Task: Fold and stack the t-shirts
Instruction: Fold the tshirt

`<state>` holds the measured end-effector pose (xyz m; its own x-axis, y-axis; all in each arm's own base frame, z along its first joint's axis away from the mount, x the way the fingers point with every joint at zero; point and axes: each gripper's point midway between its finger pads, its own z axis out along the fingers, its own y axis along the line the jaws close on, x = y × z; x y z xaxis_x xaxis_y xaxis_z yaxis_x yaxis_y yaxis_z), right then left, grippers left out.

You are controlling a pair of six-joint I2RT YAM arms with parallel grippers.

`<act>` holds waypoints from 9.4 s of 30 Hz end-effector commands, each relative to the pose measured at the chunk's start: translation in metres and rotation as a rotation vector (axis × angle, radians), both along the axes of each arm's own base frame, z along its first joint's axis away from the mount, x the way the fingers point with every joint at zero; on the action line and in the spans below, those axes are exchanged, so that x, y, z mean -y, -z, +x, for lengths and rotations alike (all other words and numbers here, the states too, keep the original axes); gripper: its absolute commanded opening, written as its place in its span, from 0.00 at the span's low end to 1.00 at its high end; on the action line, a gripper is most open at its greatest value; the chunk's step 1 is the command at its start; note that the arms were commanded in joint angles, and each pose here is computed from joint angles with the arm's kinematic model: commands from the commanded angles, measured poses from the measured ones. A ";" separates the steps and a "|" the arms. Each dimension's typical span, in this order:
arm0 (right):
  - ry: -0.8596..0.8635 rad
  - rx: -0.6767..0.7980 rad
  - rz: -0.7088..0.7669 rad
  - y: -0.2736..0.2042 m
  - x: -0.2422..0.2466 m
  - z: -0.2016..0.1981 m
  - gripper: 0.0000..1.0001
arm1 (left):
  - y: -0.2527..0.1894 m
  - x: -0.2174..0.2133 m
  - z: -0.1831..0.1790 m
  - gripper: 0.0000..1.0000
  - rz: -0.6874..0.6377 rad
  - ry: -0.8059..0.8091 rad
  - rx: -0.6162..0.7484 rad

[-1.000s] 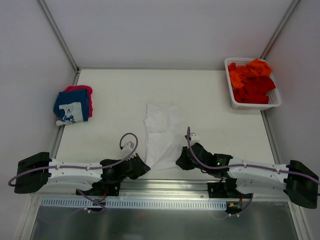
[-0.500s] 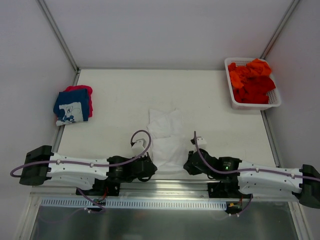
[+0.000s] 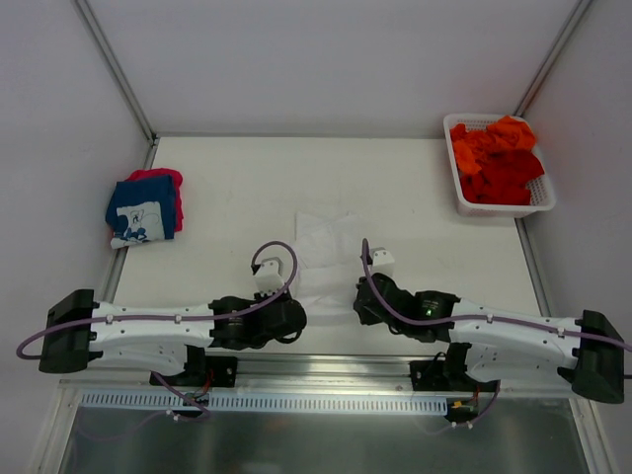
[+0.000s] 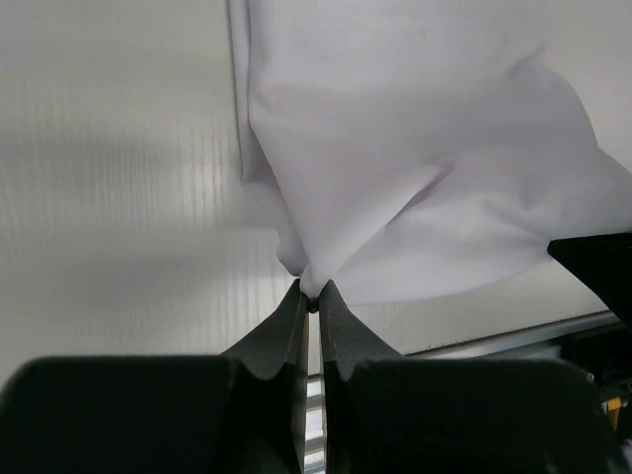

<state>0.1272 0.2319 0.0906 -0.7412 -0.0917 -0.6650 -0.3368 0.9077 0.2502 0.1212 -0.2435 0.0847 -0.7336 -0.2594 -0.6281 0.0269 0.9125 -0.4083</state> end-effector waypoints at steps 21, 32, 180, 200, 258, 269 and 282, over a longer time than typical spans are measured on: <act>0.040 0.059 -0.027 -0.020 -0.021 0.117 0.00 | -0.025 -0.021 0.109 0.00 0.207 -0.131 0.115; 0.049 0.052 0.004 -0.034 -0.034 0.174 0.00 | -0.043 -0.005 0.180 0.00 0.222 -0.144 0.137; -0.036 0.108 -0.110 -0.037 -0.019 0.023 0.70 | -0.041 -0.096 -0.027 0.99 0.487 -0.363 0.065; -0.176 -0.005 0.036 -0.009 -0.071 0.053 0.68 | 0.012 -0.084 -0.044 0.85 0.192 -0.254 -0.103; -0.251 -0.121 0.044 0.014 -0.079 0.018 0.42 | 0.059 -0.054 -0.049 0.40 -0.002 -0.215 -0.152; -0.274 -0.099 0.062 -0.003 -0.084 0.013 0.43 | 0.062 -0.054 -0.049 0.40 0.014 -0.216 -0.158; -0.299 -0.142 0.025 0.019 -0.098 0.013 0.44 | 0.066 -0.056 -0.049 0.37 0.029 -0.220 -0.160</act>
